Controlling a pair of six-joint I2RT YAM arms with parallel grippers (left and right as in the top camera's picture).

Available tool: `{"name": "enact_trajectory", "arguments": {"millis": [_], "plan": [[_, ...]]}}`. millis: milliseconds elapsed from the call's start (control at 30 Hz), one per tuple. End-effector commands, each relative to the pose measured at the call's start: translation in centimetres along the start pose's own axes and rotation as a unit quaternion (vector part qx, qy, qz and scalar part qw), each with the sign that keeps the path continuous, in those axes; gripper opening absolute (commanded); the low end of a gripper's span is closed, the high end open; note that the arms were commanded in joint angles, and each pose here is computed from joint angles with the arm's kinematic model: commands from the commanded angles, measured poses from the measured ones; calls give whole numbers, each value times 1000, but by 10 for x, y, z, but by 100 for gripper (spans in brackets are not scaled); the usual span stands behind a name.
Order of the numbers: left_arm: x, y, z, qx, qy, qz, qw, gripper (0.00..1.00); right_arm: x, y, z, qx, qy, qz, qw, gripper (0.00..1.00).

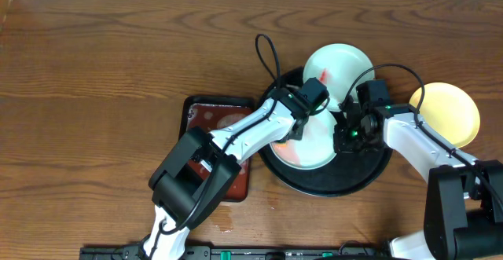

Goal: Clean dirty plates on tray and stack at the side
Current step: 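Scrub the pale plate with the sponge while right gripper holds its rim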

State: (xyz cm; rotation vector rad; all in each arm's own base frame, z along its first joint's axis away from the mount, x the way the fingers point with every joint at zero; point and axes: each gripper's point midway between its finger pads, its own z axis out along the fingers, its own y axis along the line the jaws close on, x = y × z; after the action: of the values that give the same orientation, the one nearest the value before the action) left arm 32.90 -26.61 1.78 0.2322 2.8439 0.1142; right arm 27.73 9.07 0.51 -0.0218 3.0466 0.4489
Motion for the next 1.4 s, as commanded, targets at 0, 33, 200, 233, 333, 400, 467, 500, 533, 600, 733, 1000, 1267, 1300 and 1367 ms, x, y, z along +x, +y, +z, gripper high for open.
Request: {"name": "enact_trajectory", "arguments": {"millis": [0,33,200,233,333,400,467,500,533,600,733,1000,1267,1300,1367], "plan": [[-28,55,19,-120,-58,18,991,8,10,-25,4,66,16,-14,998,1],[-31,53,19,-116,-63,17,991,8,10,-25,4,67,17,-14,998,1],[-30,42,22,-84,-56,13,995,8,10,-28,4,73,17,-14,997,1],[-29,41,22,-82,-54,14,995,8,10,-28,4,74,17,-14,997,1],[-27,48,21,-99,-52,17,994,8,10,-28,4,75,17,-13,997,1],[-30,64,17,-145,-65,22,987,7,10,-28,4,75,17,-13,997,1],[-34,75,11,-177,-76,26,981,7,10,-29,4,76,17,-14,997,1],[-34,76,8,-178,-74,26,981,8,10,-29,4,77,18,-14,997,1],[-34,73,7,-168,-71,25,983,7,11,-29,4,78,19,-14,997,1],[-25,51,7,-100,-43,20,994,7,13,-30,4,78,23,-19,996,1],[2,-12,9,79,41,-7,996,8,13,-31,3,82,24,-22,996,1],[13,-50,9,148,51,8,988,8,13,-31,3,84,24,-22,996,1],[-31,-32,15,107,-41,5,993,8,13,-31,3,83,24,-22,996,1],[-31,-44,11,142,-35,6,989,8,13,-31,3,83,24,-22,996,1],[-28,-66,3,204,-20,8,979,8,13,-31,3,83,24,-22,996,1]]}}
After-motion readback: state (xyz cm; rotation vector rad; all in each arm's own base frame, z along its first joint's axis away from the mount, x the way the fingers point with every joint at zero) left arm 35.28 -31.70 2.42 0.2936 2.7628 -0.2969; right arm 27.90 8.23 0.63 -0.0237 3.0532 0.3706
